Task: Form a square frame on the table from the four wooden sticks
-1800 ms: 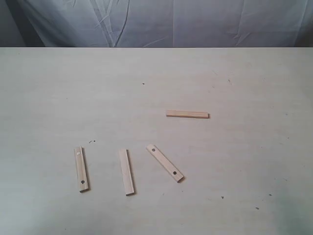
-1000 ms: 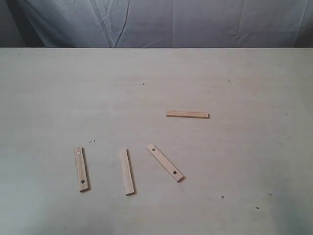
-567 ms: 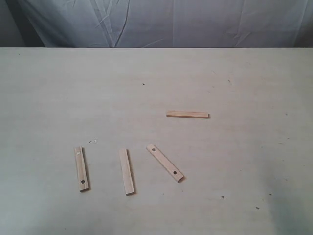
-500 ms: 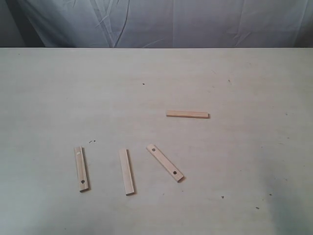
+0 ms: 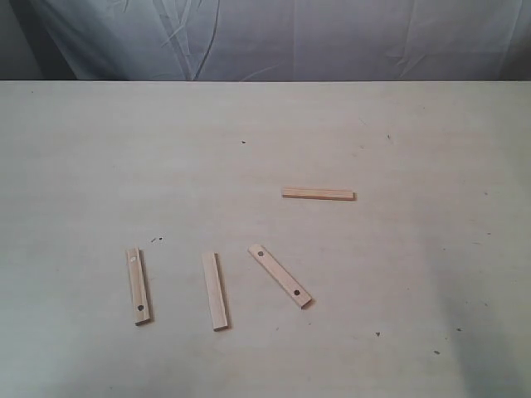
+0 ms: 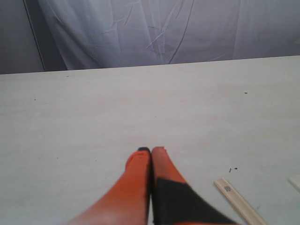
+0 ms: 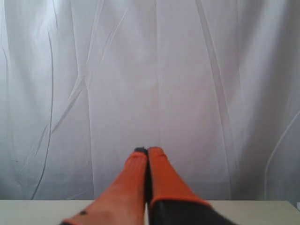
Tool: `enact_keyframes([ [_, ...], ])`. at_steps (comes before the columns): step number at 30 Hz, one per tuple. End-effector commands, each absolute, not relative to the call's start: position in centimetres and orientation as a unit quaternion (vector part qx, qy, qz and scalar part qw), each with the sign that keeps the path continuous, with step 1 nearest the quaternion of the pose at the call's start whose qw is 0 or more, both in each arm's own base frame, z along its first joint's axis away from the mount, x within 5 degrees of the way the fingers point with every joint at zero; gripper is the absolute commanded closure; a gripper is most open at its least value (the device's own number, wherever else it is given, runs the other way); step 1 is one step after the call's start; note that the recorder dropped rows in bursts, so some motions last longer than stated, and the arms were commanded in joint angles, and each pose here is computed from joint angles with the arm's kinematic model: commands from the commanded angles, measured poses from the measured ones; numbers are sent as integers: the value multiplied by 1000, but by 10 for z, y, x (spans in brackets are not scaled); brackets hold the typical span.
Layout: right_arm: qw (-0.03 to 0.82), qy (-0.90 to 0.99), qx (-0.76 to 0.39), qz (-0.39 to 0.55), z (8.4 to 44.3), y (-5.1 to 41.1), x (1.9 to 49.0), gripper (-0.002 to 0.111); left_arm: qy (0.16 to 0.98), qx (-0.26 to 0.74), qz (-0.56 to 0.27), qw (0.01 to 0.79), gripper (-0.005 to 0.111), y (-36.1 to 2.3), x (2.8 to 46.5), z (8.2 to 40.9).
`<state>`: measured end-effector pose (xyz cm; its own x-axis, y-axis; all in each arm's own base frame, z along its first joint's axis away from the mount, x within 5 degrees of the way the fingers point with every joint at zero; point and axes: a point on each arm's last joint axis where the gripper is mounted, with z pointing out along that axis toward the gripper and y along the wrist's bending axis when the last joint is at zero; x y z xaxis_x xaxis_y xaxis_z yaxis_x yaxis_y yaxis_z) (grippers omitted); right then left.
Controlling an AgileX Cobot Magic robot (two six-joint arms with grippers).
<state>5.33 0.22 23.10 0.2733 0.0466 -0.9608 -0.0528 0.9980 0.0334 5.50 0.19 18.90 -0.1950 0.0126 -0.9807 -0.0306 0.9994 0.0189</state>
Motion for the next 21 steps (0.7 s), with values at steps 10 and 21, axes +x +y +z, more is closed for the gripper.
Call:
enact_keyframes([
  [10,670,741,4,42,305,4,59,109,770,-8,18,637,107,2,55,188],
  [21,558,829,-4,33,331,6,109,109,770,-8,18,637,107,2,55,188],
])
